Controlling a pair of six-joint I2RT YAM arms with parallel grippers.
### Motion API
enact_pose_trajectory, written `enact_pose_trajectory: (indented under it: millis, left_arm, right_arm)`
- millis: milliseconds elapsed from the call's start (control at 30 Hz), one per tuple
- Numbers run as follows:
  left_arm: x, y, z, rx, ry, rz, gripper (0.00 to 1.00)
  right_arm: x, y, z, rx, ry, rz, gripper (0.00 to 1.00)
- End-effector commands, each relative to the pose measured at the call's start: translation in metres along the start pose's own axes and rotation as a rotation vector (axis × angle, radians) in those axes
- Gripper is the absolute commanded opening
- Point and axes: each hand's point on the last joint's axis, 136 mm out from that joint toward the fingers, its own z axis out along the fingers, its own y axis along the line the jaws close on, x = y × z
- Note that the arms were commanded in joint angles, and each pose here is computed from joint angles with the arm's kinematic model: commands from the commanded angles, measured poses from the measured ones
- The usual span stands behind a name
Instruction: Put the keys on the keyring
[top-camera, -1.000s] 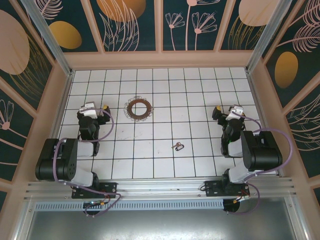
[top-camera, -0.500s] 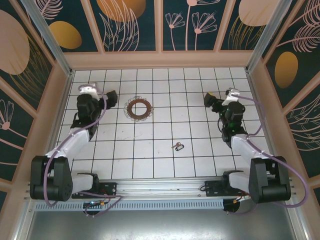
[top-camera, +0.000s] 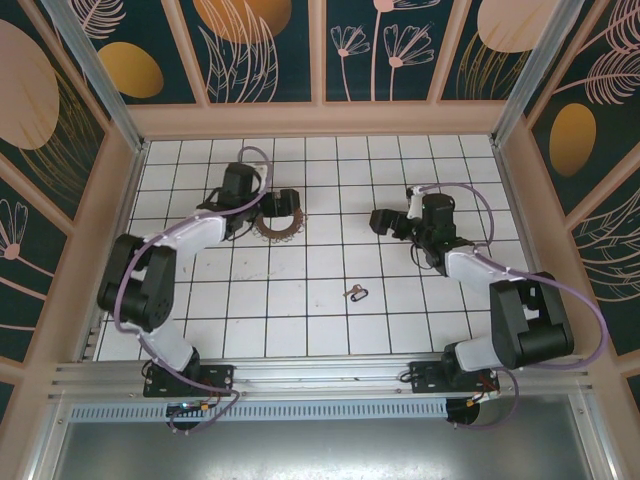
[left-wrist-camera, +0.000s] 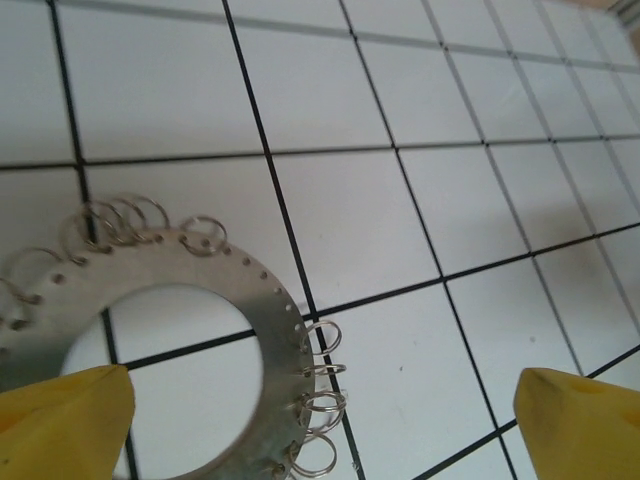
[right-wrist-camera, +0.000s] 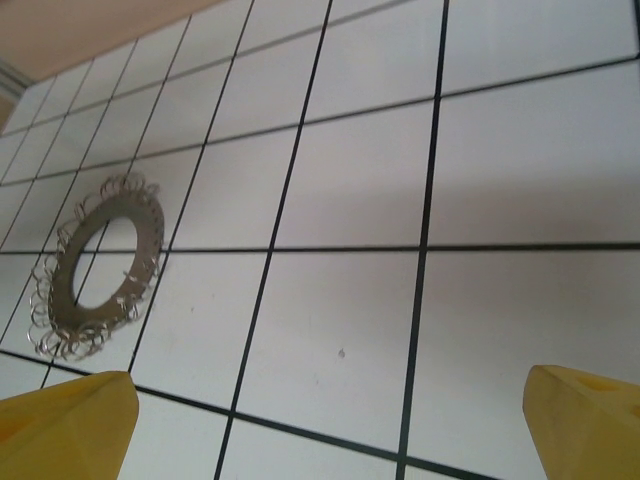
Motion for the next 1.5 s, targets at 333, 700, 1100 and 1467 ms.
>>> enact_pose_trajectory:
  millis: [333,700,1100,1467]
  left_arm:
    - [0.042,0.007,0.053,-0.001,0.147,-0.060,0.88]
    - [0.088,0.019,0.046,-0.051,0.234,-0.054,0.89]
    - [0.140,-0.003,0.015,-0.027,0.312,-0.045,0.88]
    - [0.181,-0.046,-0.034,0.092,0.349,-0.078,0.88]
  right_arm:
    - [-0.007,0.015,0.017,-0.055,0.030,-0.023,0.99]
    - [-0.015,0.015,0.018,-0.046,0.026,-0.049,0.98]
    - [-0.018,0.018,0.013,-0.056,0.010,-0.066,0.88]
    - [-0.003,0.033,0.014,-0.162,0.053,-0.093,0.74]
